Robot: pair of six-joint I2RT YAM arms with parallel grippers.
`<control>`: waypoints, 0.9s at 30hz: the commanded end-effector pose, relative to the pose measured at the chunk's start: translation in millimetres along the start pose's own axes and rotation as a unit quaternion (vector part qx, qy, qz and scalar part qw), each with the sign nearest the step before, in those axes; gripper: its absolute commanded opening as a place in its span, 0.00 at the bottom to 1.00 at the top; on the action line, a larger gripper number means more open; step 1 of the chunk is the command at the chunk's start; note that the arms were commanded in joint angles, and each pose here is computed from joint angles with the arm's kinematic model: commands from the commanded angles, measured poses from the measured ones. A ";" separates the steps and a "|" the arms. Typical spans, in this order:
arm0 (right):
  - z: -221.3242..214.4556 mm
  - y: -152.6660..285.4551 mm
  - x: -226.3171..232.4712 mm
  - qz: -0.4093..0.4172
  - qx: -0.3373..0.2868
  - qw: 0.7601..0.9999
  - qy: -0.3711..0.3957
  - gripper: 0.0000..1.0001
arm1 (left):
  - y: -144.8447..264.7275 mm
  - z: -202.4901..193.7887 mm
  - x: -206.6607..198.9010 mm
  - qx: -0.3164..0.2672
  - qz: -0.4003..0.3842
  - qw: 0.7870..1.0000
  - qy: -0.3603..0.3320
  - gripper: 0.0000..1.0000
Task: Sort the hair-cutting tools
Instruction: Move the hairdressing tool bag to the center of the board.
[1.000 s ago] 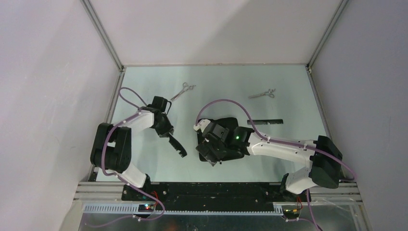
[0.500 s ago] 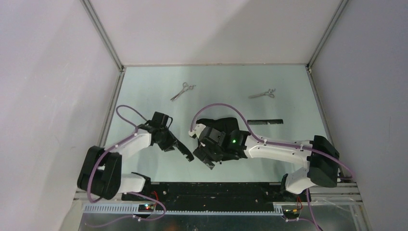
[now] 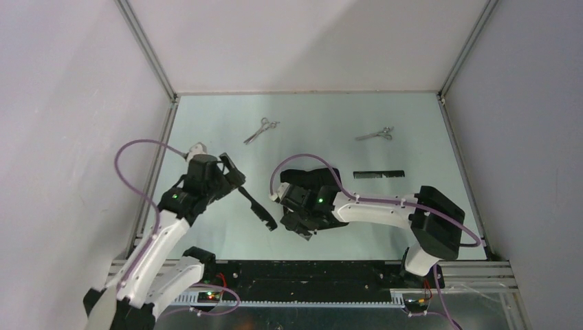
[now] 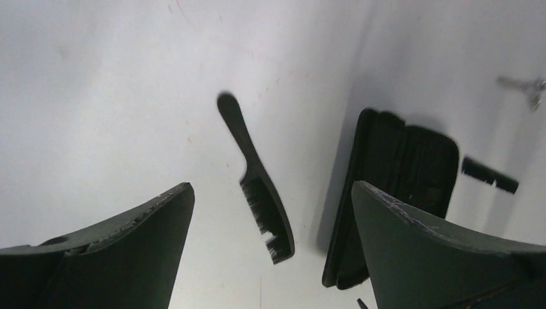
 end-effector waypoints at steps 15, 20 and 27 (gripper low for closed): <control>-36.2 -50.2 -74.8 -0.033 0.091 0.988 0.123 0.88 | 64.6 91.7 33.0 -0.283 0.048 0.948 -0.140 1.00; -16.3 -62.4 -141.3 -0.117 0.066 0.984 0.114 0.88 | 54.8 88.4 46.8 -0.292 0.068 0.943 -0.145 1.00; 20.4 -42.1 -194.3 -0.182 0.041 0.981 0.059 0.88 | 56.2 94.5 48.0 -0.308 0.083 0.936 -0.150 1.00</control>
Point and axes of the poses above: each gripper's point midway between its finger pads, its own y axis back along the fingers, its own x axis along the line the jaws close on, z = x × y, the point moved 3 cm from there along y, back along the fingers, and after that the axes turned 15 degrees about y, right-handed, at the moved point
